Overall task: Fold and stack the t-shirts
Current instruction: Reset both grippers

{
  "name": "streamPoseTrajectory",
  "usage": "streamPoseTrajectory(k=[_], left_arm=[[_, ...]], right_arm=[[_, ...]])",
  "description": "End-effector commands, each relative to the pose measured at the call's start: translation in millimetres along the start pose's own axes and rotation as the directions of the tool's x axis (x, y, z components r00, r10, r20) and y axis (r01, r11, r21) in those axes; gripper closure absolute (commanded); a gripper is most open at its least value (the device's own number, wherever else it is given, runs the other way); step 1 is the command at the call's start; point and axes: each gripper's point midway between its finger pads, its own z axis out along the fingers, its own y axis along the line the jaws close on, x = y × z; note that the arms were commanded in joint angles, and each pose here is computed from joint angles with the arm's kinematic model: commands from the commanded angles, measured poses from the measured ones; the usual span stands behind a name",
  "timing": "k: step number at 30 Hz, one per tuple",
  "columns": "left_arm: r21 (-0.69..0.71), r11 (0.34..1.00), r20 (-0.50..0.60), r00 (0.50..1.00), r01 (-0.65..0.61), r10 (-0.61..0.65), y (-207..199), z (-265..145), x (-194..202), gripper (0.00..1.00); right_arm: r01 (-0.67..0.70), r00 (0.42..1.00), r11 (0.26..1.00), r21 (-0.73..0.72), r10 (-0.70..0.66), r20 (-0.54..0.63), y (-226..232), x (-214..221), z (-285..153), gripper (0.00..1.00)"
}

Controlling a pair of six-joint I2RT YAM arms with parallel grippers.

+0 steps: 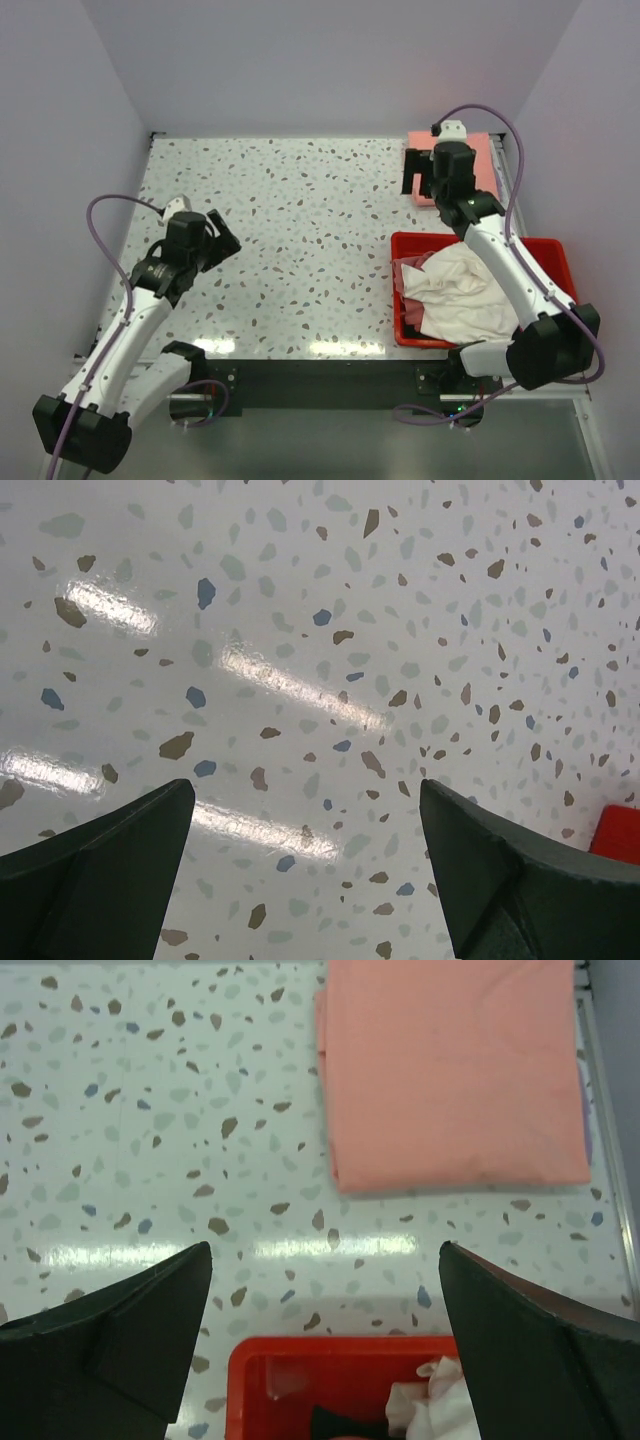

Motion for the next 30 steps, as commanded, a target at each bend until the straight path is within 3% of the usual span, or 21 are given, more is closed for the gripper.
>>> streamPoseTrajectory(k=[1,10,18,30], left_arm=[[0.009,1.0,0.074,0.997,0.005,-0.006,0.3,-14.0,-17.4,0.0],[-0.027,1.0,0.124,0.992,0.016,-0.012,16.1,-28.6,-21.6,0.0],[-0.002,0.998,0.198,0.978,0.067,-0.066,23.0,-42.6,-27.8,0.0],[-0.007,0.995,0.224,0.97,0.102,-0.098,33.4,-48.0,-24.4,0.0]], right_arm=[[-0.04,0.996,0.997,-0.063,0.035,-0.08,11.3,38.5,-20.3,0.01],[-0.127,0.98,0.931,-0.343,0.064,-0.19,57.1,106.8,-77.7,0.01],[-0.184,0.982,0.805,-0.564,0.125,-0.142,80.1,112.2,-122.2,0.01],[-0.171,0.984,0.811,-0.56,0.116,-0.133,75.0,124.5,-124.2,0.01]])
